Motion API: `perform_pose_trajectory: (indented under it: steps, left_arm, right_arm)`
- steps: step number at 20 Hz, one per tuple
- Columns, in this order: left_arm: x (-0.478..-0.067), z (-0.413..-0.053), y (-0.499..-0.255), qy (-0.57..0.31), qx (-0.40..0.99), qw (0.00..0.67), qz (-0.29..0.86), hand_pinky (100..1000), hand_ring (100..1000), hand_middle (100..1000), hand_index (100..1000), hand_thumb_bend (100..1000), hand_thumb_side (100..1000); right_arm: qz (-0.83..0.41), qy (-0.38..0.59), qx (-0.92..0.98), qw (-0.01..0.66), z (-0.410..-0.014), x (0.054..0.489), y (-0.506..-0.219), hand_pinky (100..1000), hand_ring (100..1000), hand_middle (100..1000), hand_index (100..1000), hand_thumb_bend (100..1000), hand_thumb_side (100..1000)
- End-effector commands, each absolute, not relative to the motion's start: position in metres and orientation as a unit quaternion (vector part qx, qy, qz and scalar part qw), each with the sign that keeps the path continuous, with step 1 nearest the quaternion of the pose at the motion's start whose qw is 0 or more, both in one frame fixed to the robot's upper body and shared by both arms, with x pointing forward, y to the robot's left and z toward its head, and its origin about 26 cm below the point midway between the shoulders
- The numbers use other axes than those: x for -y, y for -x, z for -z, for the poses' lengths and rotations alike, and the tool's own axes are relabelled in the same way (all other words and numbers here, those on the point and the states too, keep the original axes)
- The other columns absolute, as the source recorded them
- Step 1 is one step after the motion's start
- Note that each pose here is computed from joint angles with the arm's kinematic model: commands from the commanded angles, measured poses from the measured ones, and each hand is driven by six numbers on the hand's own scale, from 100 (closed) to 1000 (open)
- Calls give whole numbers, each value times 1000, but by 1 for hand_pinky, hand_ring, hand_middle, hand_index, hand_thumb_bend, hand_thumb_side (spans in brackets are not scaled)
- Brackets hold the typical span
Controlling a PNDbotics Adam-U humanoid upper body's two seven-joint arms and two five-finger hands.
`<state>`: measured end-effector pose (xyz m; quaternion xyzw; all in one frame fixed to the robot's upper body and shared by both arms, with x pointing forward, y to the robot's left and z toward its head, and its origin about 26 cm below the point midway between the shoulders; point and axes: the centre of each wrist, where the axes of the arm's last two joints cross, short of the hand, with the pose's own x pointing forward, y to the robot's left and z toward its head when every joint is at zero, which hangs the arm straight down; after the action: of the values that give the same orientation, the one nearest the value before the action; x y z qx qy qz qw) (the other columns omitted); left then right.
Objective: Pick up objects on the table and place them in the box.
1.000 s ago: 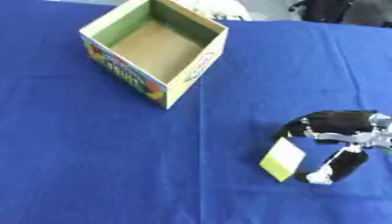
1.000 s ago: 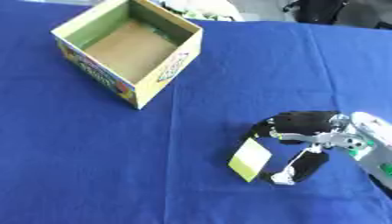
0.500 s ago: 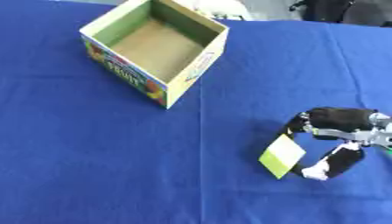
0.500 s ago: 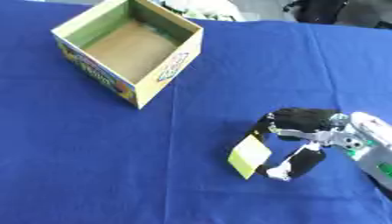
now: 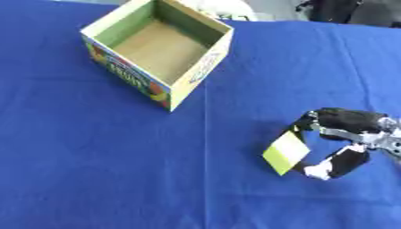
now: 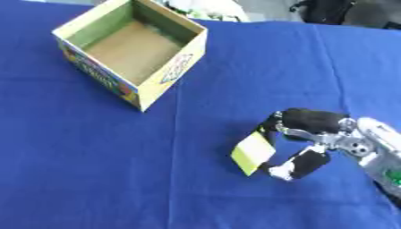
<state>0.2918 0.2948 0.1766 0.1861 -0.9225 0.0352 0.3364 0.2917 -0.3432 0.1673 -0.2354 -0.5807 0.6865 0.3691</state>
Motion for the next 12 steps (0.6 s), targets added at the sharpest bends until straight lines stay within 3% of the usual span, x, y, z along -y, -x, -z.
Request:
perform_pose_trajectory:
  steps: [1, 12]
  left_arm:
    - [-294, -185, -290, -186, 928, 322, -31, 807, 763, 957, 742, 184, 823]
    - [-292, -186, -291, -180, 929, 321, -27, 808, 765, 958, 742, 181, 824]
  right_arm:
    - [-673, 272, 594, 347, -197, 347, -291, 758, 649, 461, 637, 129, 612]
    - [-620, 340, 640, 300, -280, 347, -310, 773, 654, 500, 633, 100, 648]
